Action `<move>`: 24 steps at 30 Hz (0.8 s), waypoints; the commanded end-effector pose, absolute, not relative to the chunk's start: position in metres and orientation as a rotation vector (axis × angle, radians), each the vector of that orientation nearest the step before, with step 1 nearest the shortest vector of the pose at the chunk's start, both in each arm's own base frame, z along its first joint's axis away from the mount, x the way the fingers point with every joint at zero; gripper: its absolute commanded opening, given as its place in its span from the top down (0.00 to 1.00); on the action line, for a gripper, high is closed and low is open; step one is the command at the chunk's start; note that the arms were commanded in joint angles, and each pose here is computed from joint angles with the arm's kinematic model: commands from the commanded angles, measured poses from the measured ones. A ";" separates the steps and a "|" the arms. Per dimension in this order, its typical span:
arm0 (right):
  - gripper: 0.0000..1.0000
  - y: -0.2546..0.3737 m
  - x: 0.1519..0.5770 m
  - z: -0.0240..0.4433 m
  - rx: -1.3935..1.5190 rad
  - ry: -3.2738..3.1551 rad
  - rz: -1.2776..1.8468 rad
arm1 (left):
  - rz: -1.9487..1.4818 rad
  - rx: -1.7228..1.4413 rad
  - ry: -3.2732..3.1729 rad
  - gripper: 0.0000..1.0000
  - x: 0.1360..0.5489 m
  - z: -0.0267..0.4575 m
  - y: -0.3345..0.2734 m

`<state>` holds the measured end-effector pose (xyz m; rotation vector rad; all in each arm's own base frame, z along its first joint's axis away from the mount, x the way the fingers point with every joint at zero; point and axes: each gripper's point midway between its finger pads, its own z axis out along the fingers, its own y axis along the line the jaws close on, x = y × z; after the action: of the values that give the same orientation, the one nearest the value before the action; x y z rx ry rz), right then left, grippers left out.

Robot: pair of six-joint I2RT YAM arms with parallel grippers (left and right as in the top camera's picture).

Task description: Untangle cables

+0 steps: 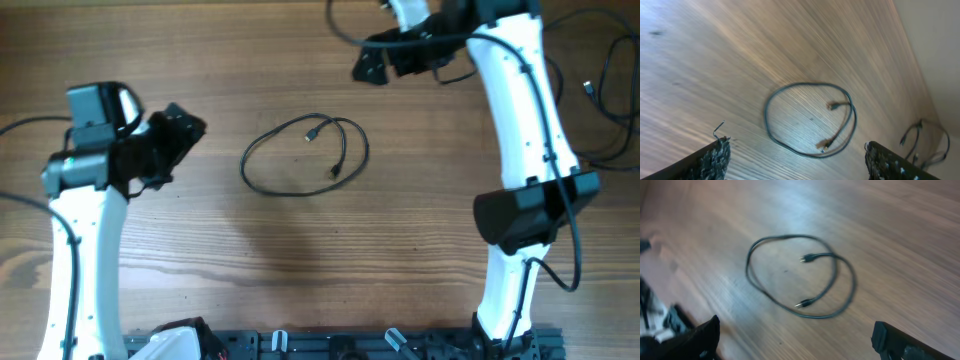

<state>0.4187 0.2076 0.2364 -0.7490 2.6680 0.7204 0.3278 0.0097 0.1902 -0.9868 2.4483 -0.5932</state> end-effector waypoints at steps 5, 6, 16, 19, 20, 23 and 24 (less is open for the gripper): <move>0.14 0.281 0.364 0.182 -1.197 2.639 0.707 | -0.361 -1.186 2.363 0.00 0.302 0.194 0.069; 0.14 0.288 0.357 0.173 -1.230 2.645 0.709 | -0.319 -1.207 2.364 0.00 0.298 0.192 0.074; 0.16 0.363 0.295 0.089 -1.613 2.494 0.514 | -0.253 -1.235 2.374 0.00 0.291 0.188 0.081; 0.20 0.386 0.282 0.073 -1.684 2.392 0.421 | -0.253 -1.235 2.374 0.00 0.291 0.188 0.081; 0.21 0.392 0.283 0.071 -1.691 2.357 0.379 | -0.253 -1.234 2.373 0.00 0.291 0.188 0.081; 0.25 0.405 0.287 0.065 -1.681 2.284 0.297 | -0.253 -1.234 2.373 0.00 0.291 0.188 0.081; 0.27 0.408 0.288 0.063 -1.672 2.272 0.298 | -0.253 -1.234 2.373 0.00 0.291 0.188 0.081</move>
<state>0.2770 0.4115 0.0649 -1.6925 2.3078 0.4148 0.2910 0.0767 0.1808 -1.2437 2.3983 -0.2710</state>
